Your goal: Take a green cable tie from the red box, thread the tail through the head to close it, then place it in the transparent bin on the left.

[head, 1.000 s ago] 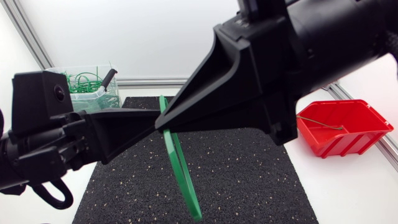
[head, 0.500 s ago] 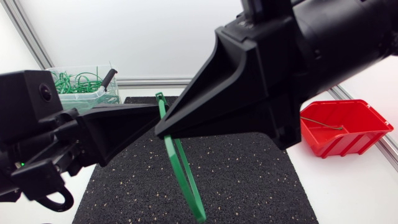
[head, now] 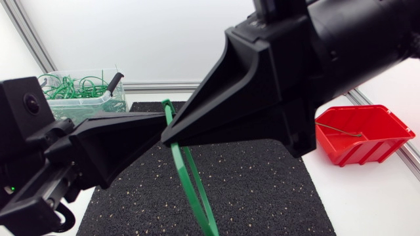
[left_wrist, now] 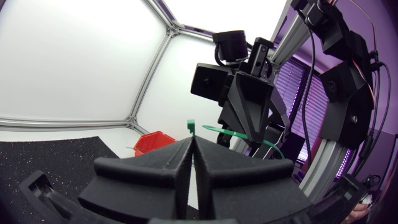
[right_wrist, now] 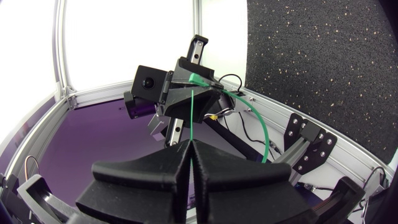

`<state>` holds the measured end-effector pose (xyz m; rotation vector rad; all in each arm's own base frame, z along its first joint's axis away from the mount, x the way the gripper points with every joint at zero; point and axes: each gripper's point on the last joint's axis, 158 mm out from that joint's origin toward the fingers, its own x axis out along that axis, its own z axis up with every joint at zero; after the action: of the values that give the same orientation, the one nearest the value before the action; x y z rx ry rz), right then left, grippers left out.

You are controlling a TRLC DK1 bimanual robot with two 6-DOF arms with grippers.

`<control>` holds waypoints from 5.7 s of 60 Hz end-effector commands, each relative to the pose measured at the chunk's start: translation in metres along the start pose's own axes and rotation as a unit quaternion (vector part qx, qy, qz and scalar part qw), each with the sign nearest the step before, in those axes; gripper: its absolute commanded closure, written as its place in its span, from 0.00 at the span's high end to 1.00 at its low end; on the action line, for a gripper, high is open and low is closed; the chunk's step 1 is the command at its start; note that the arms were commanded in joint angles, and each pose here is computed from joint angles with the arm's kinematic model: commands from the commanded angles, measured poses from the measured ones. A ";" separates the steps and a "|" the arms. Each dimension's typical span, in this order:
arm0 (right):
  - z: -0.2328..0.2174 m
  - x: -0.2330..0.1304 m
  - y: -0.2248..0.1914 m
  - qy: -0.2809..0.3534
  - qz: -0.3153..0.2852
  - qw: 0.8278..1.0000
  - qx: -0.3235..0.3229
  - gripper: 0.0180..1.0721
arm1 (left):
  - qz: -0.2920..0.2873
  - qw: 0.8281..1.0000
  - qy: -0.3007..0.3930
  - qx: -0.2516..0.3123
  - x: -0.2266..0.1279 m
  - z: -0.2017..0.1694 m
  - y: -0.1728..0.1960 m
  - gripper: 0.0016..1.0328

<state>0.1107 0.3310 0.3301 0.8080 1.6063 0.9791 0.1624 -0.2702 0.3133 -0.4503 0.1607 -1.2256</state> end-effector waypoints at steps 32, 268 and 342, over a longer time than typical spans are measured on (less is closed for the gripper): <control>0.017 0.006 0.001 -0.005 0.004 1.000 0.000 0.05 | -0.002 1.000 -0.001 0.012 -0.008 -0.007 -0.003 0.03; 0.077 0.030 -0.047 -0.018 -0.017 1.000 -0.005 0.05 | -0.030 0.993 0.073 0.091 -0.015 -0.025 0.017 0.03; 0.142 0.011 -0.099 -0.199 -0.141 0.964 -0.108 0.47 | 0.099 0.982 0.142 0.072 -0.051 -0.043 0.094 0.03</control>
<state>0.2457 0.3293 0.2263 0.6289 1.2428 0.7110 0.2036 -0.2189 0.2284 -0.1745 0.3713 -1.1228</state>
